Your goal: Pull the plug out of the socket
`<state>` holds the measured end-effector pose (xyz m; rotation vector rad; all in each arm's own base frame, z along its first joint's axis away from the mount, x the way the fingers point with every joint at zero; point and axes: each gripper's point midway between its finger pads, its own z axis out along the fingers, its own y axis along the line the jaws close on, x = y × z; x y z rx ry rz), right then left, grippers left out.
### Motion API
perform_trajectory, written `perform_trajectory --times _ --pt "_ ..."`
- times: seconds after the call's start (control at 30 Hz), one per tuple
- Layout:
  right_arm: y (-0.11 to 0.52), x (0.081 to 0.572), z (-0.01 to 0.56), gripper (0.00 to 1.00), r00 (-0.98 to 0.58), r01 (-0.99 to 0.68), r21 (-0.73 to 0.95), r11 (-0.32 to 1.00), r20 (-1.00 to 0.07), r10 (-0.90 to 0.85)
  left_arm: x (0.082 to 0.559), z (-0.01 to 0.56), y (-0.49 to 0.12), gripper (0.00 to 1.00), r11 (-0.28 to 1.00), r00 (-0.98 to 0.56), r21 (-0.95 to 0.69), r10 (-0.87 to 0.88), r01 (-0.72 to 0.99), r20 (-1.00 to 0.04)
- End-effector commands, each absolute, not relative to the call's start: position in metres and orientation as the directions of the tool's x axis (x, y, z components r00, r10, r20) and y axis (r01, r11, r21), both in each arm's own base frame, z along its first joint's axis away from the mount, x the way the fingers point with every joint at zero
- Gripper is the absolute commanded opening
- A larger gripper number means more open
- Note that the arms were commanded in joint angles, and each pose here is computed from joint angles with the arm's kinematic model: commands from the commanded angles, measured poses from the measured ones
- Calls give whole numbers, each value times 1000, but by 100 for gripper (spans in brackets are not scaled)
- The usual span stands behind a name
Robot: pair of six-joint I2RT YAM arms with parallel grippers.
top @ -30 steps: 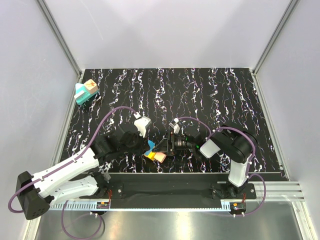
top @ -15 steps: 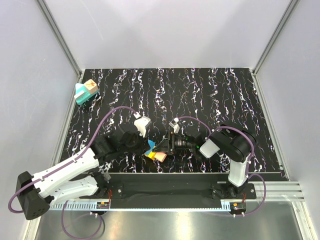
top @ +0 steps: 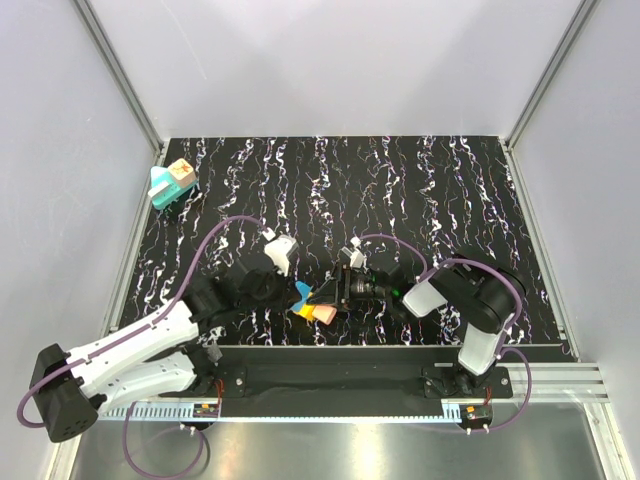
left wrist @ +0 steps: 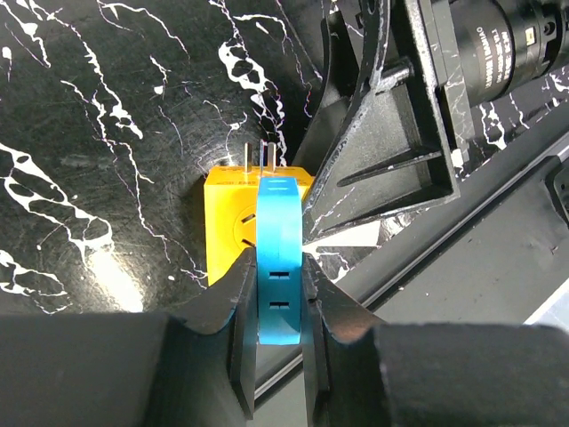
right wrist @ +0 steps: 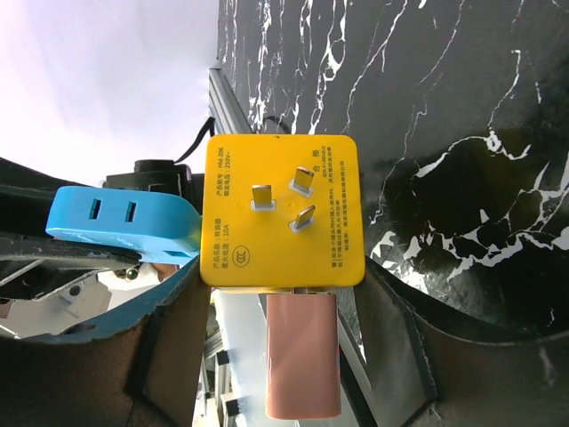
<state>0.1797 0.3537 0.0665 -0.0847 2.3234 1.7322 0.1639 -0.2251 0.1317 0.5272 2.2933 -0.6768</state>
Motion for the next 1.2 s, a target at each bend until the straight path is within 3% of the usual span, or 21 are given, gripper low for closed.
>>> perform_trajectory --times 0.0,0.73,1.0,1.17 --pt "341 195 33 0 -959 -126 892 433 -222 178 173 171 -247 0 724 -639 -418 40 548 -768" --pt "328 182 -8 0 -971 -74 870 487 -174 164 188 201 -235 0 767 -576 -391 -35 508 -817" --pt "321 178 -9 0 -968 -89 856 509 -195 158 192 187 -170 0 911 -615 -344 -138 229 -776" --pt "315 173 -4 0 -965 -121 845 521 -223 139 187 168 -152 0 894 -647 -430 -255 125 -719"
